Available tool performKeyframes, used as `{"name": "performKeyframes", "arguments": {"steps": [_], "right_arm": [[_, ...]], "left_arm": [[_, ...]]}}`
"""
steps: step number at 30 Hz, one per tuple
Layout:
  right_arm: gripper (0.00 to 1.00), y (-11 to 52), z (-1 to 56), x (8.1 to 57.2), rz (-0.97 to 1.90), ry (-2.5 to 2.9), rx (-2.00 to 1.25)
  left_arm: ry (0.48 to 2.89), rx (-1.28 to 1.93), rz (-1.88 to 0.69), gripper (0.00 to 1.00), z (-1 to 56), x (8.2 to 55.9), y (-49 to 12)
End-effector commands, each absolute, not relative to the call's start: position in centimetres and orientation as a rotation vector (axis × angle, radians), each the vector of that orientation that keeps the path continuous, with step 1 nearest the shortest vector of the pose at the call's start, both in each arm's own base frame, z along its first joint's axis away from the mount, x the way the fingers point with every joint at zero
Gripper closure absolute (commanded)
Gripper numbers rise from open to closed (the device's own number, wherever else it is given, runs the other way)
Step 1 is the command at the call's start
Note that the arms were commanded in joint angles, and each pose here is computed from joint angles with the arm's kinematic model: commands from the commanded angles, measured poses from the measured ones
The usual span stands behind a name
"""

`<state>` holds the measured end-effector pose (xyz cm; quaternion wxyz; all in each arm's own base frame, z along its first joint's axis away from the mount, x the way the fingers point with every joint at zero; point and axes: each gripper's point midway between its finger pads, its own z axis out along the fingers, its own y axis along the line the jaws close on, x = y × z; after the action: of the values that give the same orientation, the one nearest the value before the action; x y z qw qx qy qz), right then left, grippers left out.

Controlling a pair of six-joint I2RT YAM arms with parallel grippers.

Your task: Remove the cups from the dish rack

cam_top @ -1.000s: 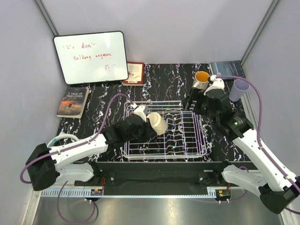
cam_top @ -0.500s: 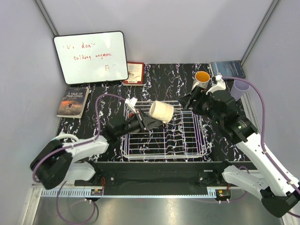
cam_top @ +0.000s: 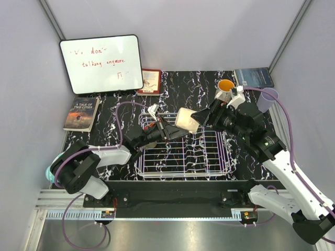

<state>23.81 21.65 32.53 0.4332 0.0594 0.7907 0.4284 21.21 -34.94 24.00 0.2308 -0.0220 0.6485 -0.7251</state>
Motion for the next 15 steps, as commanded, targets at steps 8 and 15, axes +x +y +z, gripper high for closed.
{"name": "performKeyframes", "arguments": {"steps": [8,15], "right_arm": [[0.17,23.1,32.3,23.4,1.149,1.968,0.092],[0.29,25.1,32.2,24.7,1.203,1.954,0.019]], "left_arm": [[1.346,0.196,-2.132,1.00,33.5,19.6,-34.2],[1.344,0.274,-2.205,1.00,33.8,18.7,-34.8]]}}
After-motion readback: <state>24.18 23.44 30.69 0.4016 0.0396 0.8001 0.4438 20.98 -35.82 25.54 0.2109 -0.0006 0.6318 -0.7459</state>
